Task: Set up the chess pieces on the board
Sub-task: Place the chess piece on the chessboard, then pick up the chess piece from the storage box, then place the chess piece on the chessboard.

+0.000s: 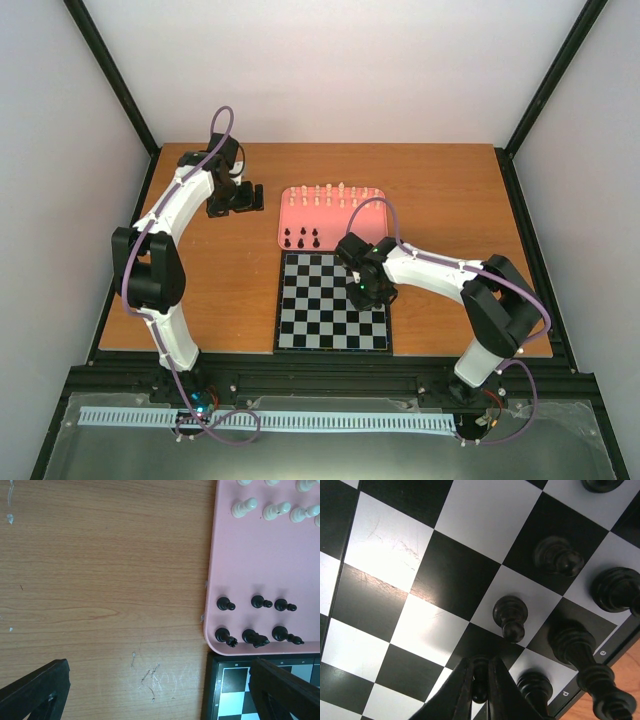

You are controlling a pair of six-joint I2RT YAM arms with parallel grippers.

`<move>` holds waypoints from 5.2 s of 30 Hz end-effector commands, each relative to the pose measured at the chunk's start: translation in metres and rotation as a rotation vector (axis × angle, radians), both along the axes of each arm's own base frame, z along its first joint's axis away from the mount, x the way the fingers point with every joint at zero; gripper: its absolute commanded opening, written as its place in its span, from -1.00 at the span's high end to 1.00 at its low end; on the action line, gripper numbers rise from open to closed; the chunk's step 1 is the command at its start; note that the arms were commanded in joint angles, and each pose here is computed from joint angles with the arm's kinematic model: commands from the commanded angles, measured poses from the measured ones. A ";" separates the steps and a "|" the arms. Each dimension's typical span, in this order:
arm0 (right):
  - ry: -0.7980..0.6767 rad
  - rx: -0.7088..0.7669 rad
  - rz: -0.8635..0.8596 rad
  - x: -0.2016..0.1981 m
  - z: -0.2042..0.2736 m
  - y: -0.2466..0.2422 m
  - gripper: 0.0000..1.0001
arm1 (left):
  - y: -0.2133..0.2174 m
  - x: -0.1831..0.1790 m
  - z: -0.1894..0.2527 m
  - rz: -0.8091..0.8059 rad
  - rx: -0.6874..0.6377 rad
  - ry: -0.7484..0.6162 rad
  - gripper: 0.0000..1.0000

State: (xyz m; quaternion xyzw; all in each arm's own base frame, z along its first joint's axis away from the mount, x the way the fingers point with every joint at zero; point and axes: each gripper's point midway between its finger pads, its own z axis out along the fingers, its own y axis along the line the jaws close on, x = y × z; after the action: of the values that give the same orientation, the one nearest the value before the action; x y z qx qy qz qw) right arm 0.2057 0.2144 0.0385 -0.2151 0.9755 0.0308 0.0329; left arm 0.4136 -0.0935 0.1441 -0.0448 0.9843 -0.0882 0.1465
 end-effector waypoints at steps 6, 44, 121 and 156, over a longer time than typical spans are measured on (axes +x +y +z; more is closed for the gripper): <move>0.000 -0.006 0.003 0.004 -0.002 0.000 0.70 | 0.000 0.003 0.011 0.008 -0.009 -0.037 -1.00; -0.240 0.212 0.107 0.204 0.049 0.131 -0.06 | -0.003 0.005 0.020 0.004 -0.024 -0.050 -1.00; -0.251 0.229 0.054 0.192 0.112 0.073 0.94 | -0.003 0.011 0.011 0.005 -0.015 -0.030 -1.00; -0.086 0.302 0.108 -0.031 0.019 0.011 0.94 | 0.004 0.003 0.013 0.018 0.009 -0.048 -1.00</move>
State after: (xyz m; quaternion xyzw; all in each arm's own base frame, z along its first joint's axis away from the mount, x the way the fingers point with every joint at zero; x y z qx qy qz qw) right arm 0.1634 0.2166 0.0566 -0.2675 0.9469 0.1640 0.0700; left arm 0.4138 -0.0915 0.1380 -0.0463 0.9854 -0.0813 0.1423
